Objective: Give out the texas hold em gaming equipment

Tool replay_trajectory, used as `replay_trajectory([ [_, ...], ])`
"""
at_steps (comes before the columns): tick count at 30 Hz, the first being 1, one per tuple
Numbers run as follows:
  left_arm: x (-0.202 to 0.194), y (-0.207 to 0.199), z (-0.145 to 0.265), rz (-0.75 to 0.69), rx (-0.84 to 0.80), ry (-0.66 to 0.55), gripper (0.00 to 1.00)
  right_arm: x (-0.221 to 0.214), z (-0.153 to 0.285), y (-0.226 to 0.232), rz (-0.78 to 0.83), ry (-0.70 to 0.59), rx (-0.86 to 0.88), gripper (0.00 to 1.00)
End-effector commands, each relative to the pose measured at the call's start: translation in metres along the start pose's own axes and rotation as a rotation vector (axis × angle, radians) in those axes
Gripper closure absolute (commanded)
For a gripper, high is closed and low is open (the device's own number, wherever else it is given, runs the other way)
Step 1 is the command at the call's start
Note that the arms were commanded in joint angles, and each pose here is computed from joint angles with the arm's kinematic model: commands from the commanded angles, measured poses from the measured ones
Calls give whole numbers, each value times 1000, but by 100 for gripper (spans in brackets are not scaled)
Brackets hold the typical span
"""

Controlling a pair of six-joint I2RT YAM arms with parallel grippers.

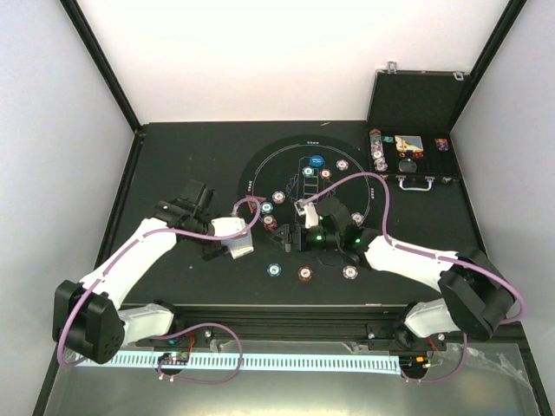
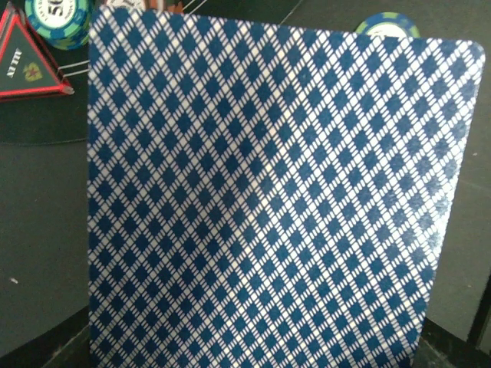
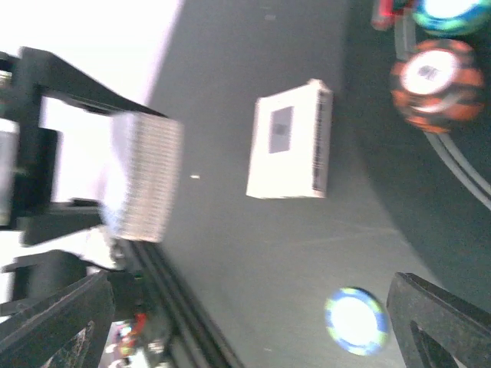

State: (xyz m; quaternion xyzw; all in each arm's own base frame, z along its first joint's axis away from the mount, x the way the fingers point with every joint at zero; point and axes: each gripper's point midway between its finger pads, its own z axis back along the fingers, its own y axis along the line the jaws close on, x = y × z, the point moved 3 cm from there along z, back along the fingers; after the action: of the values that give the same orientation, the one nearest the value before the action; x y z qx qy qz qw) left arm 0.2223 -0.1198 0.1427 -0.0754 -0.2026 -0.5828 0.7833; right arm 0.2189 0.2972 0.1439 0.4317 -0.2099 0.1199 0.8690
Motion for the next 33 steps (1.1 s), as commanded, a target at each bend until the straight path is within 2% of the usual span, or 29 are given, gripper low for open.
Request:
replay_trajectory([
  [1, 19, -9, 18, -38, -8, -57, 98, 11, 4, 50, -47, 13, 298, 0],
  [10, 27, -18, 24, -69, -5, -62, 99, 5, -9, 58, -91, 57, 385, 1],
  [17, 29, -21, 25, -75, -5, -64, 98, 1, -27, 61, -107, 104, 397, 12],
  [28, 28, -26, 23, -93, -2, -45, 98, -8, -50, 71, -159, 155, 478, 23],
  [33, 30, -29, 23, -101, -8, -49, 98, -6, -57, 72, -206, 154, 524, 31],
])
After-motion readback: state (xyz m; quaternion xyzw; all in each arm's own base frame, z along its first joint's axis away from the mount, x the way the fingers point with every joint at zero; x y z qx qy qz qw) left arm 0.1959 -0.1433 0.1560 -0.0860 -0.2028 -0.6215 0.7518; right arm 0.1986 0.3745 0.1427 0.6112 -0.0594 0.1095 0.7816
